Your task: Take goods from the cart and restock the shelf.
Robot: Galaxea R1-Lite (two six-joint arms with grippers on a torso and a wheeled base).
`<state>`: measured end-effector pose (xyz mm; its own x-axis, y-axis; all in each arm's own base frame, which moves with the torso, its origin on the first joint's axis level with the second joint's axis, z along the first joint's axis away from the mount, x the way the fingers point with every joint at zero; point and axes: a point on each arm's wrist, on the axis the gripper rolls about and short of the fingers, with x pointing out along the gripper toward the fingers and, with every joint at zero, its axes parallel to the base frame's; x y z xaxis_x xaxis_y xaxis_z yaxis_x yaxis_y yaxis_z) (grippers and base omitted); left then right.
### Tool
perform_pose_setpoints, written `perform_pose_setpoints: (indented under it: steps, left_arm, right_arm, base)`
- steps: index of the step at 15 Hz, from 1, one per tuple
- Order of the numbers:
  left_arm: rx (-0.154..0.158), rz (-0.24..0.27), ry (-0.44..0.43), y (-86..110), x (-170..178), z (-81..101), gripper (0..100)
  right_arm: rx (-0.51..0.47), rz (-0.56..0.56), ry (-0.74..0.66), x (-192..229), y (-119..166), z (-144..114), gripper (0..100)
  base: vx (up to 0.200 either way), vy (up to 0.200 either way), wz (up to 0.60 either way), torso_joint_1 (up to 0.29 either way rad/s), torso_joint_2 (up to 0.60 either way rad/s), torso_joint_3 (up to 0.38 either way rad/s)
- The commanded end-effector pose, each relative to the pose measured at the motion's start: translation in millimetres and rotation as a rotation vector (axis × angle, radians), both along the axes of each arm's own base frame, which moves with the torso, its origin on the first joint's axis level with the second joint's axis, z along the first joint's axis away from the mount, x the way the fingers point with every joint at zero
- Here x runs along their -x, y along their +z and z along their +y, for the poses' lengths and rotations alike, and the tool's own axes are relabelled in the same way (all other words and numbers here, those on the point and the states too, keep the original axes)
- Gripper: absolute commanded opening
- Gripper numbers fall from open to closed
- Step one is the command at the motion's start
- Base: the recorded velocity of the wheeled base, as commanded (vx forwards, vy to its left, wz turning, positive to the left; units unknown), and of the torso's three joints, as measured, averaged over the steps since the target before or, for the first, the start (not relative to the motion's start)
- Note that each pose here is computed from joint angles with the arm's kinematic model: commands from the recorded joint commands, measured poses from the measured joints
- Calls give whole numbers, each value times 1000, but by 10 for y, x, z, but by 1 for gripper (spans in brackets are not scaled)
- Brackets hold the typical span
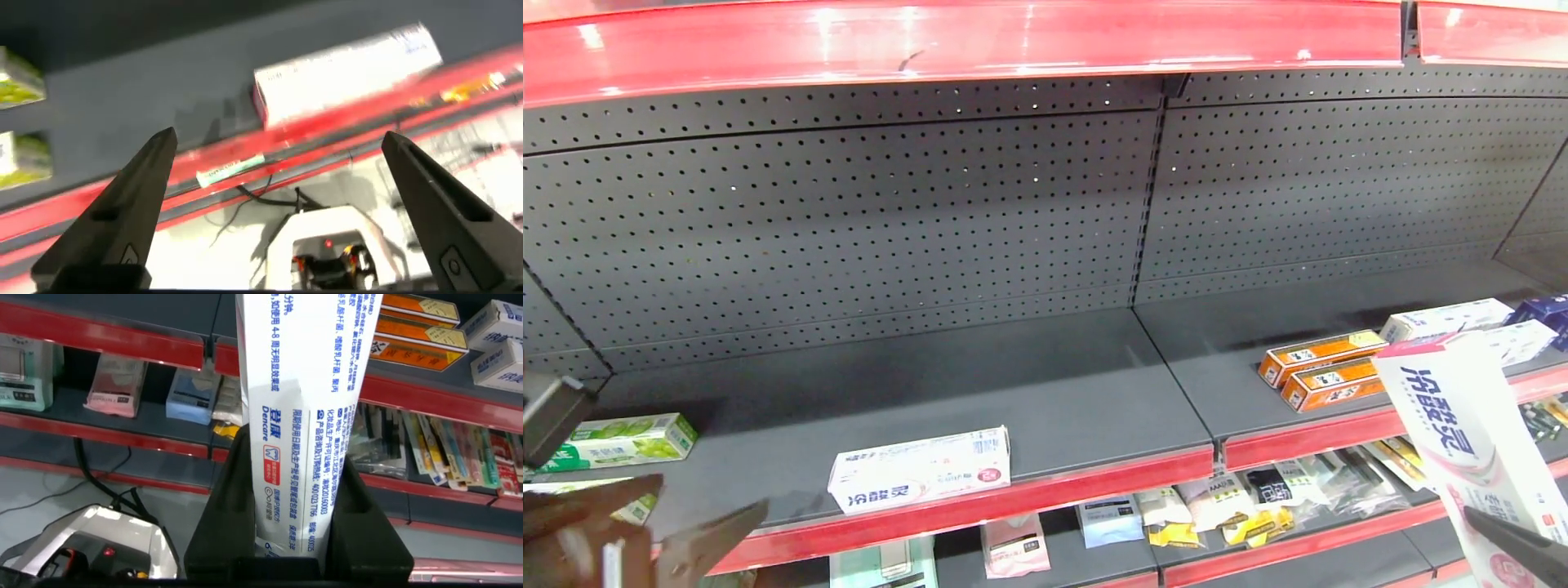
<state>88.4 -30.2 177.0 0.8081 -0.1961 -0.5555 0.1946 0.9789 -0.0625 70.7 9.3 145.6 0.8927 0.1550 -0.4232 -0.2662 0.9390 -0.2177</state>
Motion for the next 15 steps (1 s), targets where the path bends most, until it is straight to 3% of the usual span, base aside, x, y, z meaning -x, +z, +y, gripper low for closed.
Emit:
perform_pose_setpoints:
  steps: [1, 2, 5, 6, 8, 12, 14, 15]
  left_arm:
    - [5, -191, -131, -4, 832, 285, 100]
    - [-4, -230, -142, -42, 974, 337, 100]
    - [9, -306, -140, -120, 1174, 412, 100]
    - [6, -312, -137, -142, 1200, 423, 100]
    - [-34, -317, -125, -259, 1242, 445, 100]
    - [-41, -318, -120, -451, 1277, 459, 100]
    - [-64, -309, -71, -450, 1256, 463, 100]
    - [-96, -303, -13, -488, 1245, 474, 100]
  right_arm:
    - [5, -4, 3, 4, 5, 1, 0]
    - [22, -7, 6, 4, 5, -1, 0]
    - [42, -19, -1, -12, 38, -3, 0]
    - [44, -21, -3, -13, 42, -3, 0]
    - [44, -32, -5, -16, 60, -4, 0]
    - [43, -27, 0, -16, 54, -2, 0]
    - [44, -23, -2, -23, 50, -1, 0]
    - [45, -18, -1, -27, 46, -1, 0]
  base:
    - [0, 0, 0, 0, 0, 0]
    - [0, 0, 0, 0, 0, 0]
    - [0, 0, 0, 0, 0, 0]
    - [0, 0, 0, 0, 0, 0]
    - [0, 0, 0, 0, 0, 0]
    - [0, 0, 0, 0, 0, 0]
    - [0, 0, 0, 0, 0, 0]
    - [0, 0, 0, 0, 0, 0]
